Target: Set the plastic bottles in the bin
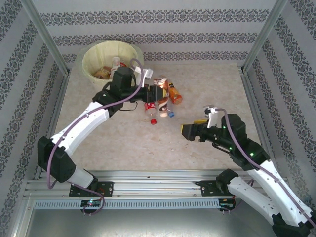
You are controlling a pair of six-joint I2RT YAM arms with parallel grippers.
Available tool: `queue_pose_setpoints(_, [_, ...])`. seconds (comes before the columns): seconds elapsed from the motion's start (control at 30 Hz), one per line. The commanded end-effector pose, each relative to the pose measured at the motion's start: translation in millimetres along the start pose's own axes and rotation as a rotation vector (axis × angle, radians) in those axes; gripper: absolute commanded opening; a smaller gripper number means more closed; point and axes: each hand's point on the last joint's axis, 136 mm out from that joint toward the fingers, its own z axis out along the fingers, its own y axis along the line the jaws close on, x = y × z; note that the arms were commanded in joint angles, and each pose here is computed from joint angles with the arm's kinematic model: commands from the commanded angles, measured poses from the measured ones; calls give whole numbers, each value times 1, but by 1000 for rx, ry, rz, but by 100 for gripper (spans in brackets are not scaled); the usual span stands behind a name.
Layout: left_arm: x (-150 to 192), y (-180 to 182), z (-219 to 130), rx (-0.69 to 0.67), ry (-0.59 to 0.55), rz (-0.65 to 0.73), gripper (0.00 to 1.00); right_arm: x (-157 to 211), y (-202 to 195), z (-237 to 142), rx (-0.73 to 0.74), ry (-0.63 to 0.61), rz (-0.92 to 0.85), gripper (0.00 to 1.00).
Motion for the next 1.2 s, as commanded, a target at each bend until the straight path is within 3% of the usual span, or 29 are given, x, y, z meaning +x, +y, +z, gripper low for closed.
queue_pose_setpoints(0.0, [-20,15,-36,-192,-23,110,51,-19,10,-24,13,-73,-80,95])
queue_pose_setpoints(0.23, [-67,34,-88,-453,-99,201,51,-46,31,-57,-14,-197,-170,98])
queue_pose_setpoints(0.47, [-117,62,-133,-671,-180,250,51,-46,34,-66,-13,-199,-195,98])
queue_pose_setpoints(0.67, [-151,97,-148,-775,-216,227,52,-41,29,-72,9,-202,-199,98])
queue_pose_setpoints(0.97, [-164,175,-150,-1036,-126,166,52,-33,21,-78,34,-200,-185,98])
queue_pose_setpoints(1.17, [-144,213,-146,-1070,-37,58,55,-29,16,-80,60,-197,-177,98])
